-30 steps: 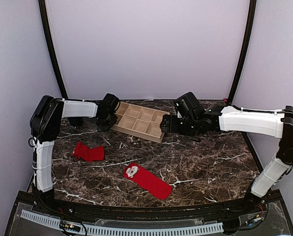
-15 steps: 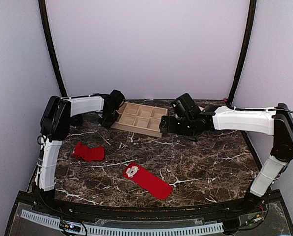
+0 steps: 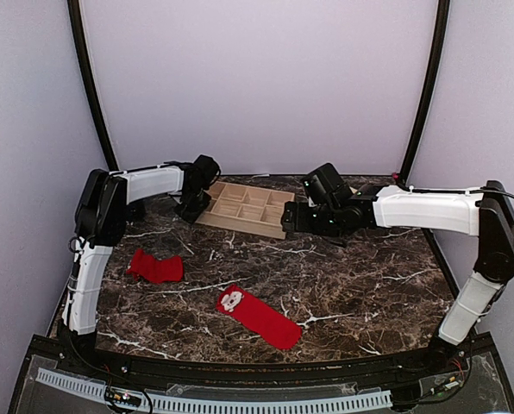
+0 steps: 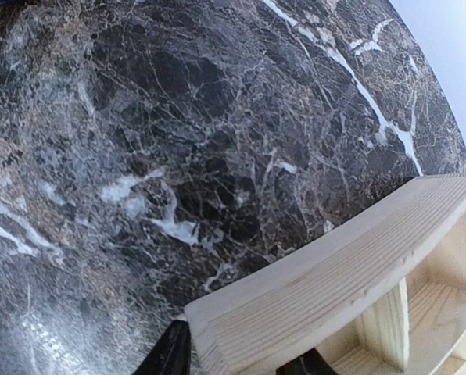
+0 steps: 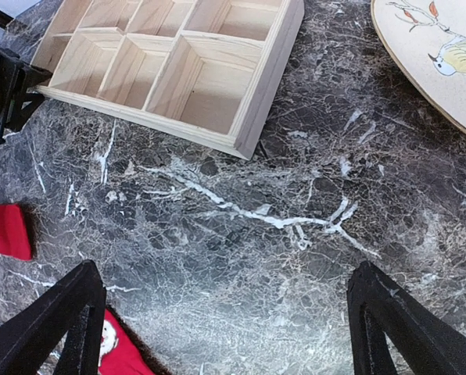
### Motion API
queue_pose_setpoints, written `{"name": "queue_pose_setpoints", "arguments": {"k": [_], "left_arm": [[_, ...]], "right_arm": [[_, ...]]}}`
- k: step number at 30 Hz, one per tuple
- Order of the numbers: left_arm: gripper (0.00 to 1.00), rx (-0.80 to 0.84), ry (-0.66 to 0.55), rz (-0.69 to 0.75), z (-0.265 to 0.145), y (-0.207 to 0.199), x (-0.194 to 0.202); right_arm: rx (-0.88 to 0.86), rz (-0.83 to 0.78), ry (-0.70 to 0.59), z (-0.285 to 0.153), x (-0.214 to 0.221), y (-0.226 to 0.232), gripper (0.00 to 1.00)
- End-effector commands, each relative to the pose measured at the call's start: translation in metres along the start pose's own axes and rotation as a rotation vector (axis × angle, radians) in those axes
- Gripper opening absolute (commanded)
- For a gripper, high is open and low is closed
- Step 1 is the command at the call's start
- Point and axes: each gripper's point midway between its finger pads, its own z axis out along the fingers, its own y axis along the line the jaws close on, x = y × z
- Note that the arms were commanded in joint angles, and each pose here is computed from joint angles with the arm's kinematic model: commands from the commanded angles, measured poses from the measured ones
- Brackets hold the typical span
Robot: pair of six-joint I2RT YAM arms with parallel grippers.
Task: Roll the socks
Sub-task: Move the storage box to the center of the board.
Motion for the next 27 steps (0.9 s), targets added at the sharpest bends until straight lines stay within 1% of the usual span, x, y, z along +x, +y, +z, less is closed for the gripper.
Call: {"name": "queue_pose_setpoints", "arguments": {"k": [1,4,10,14,17,22,27], "left_arm": [[0.42,0.076,0.042,-0.026,-0.011,-0.022,0.002],[0.46,0.101,0.049,-0.013,-0.016,-0.030,0.003],[0.50,0.159,0.051,0.023,-0.035,-0.046,0.000],[0.58,0.192,0.053,0.074,-0.052,-0.051,0.005],[0.61,0.229,0.058,0.104,-0.064,-0.052,0.011],[0.61,0.309,0.029,0.145,-0.093,-0.053,0.014],[0.61,0.400,-0.066,0.257,-0.138,-0.052,0.012]], "right_arm": [[0.003,-0.002,-0.028,0.004,-0.005,-0.002,1.00],[0.002,0.000,-0.028,0.003,-0.006,-0.001,0.99],[-0.001,-0.001,-0.036,0.001,-0.006,-0.001,1.00],[0.021,-0.018,-0.039,0.002,-0.004,-0.007,1.00],[0.032,-0.033,-0.034,0.004,0.000,-0.010,1.00],[0.051,-0.080,-0.038,0.001,0.007,-0.011,1.00],[0.075,-0.142,-0.031,-0.008,0.024,-0.008,1.00]]}}
